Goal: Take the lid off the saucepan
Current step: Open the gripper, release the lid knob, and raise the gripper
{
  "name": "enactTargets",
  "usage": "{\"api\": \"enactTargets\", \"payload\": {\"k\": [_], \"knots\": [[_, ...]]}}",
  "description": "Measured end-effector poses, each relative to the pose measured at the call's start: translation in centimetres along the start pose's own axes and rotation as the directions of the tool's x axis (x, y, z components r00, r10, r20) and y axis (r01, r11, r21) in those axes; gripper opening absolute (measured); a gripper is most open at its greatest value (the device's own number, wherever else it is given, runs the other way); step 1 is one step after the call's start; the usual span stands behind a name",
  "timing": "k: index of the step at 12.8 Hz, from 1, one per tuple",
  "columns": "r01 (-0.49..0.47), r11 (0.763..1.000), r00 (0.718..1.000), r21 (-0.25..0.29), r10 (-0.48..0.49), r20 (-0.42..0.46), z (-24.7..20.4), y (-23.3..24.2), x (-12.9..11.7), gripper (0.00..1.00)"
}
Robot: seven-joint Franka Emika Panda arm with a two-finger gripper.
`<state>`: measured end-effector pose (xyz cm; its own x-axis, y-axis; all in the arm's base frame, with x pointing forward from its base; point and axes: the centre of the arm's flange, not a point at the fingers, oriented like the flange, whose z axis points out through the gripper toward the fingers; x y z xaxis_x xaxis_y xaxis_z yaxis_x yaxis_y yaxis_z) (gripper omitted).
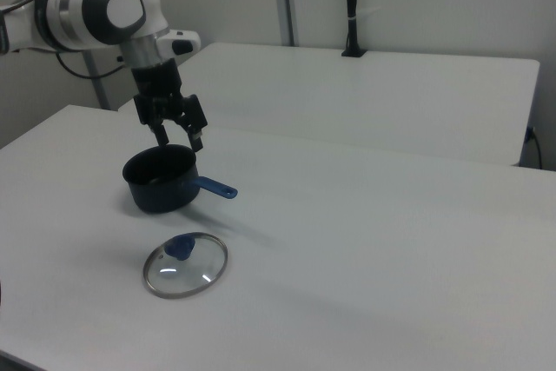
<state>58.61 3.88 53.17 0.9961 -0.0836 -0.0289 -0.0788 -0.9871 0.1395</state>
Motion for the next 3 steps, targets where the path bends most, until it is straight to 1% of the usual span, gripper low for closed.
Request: {"api": "enactTargets", "payload": {"k": [3], "knots": [[-0.021, 1.0, 1.0, 0.003, 0.021, -0.017, -0.9, 3.1, 0.6, 1.0]]}}
